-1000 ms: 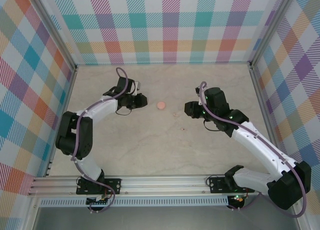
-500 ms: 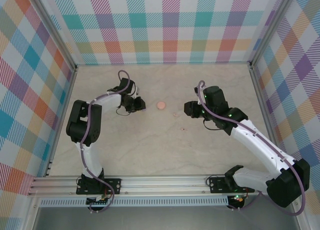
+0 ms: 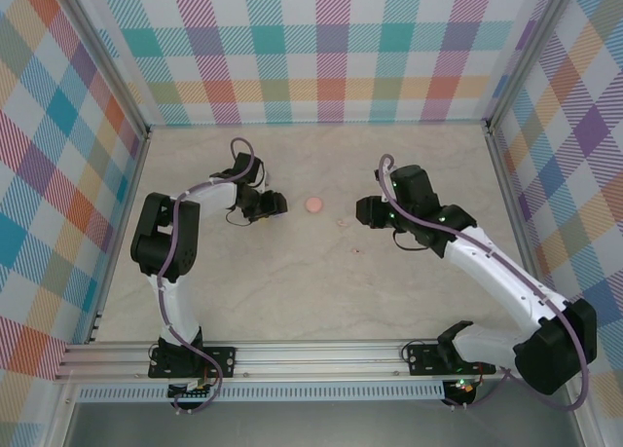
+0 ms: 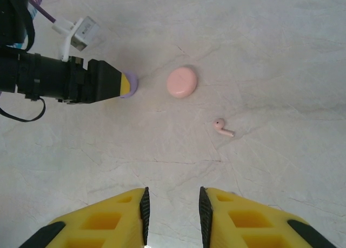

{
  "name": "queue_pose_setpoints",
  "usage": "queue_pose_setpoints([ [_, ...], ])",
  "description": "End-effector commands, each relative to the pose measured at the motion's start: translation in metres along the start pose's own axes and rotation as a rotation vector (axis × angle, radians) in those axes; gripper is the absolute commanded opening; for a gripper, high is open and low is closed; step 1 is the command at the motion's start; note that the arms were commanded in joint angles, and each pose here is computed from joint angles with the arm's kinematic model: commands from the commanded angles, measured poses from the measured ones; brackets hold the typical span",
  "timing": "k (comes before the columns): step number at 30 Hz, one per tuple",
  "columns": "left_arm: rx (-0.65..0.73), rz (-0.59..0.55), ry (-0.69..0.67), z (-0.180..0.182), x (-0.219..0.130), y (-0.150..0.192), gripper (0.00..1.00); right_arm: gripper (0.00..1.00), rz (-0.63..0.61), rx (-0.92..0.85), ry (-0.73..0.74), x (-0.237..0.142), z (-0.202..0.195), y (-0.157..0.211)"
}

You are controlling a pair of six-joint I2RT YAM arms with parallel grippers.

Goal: Insert the wireless bluetooth earbuds into the charging case

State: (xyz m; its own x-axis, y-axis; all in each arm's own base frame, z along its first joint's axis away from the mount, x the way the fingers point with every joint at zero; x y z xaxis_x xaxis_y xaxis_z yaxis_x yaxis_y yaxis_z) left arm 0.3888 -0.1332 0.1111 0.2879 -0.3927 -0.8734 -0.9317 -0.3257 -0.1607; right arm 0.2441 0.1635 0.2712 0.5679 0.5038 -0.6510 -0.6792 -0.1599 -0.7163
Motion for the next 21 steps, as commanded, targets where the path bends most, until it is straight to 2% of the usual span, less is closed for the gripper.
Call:
queue_pose_setpoints([
  [1, 0.017, -0.041, -0.087, 0.005, -0.018, -0.007, 0.63, 0.34, 0.020, -0.009, -0.007, 0.006, 0.002, -0.007],
  [5, 0.042, -0.079, -0.072, -0.006, -0.037, -0.015, 0.64, 0.38, 0.066, 0.002, -0.021, 0.027, 0.002, -0.009],
  [10, 0.087, -0.065, 0.088, -0.035, -0.050, -0.012, 0.63, 0.41, 0.114, 0.039, -0.091, 0.063, 0.004, -0.009],
  [14, 0.130, -0.029, 0.168, -0.053, -0.045, -0.013, 0.61, 0.41, 0.155, 0.099, -0.133, 0.091, 0.001, -0.012],
  [21, 0.113, 0.047, 0.230, -0.066, -0.014, -0.026, 0.56, 0.40, 0.215, 0.236, -0.208, 0.141, -0.009, -0.012],
])
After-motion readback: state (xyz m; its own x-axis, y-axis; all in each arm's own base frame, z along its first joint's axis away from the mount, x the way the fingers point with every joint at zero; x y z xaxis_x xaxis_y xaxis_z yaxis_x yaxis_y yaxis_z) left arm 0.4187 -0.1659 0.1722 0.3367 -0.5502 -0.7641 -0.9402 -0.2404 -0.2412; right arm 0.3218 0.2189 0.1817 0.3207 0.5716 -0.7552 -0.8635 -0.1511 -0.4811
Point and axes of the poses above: each hand's point on the last joint's axis, 136 mm out from that joint toward the fingers, its own x axis out along the fingers, its own z axis along the line the jaws close on, y = z × x, the point moved 9 cm from there along -x, back along the fingers, and after that the axes turned 12 degrees about -x, right-handed, at the moved point
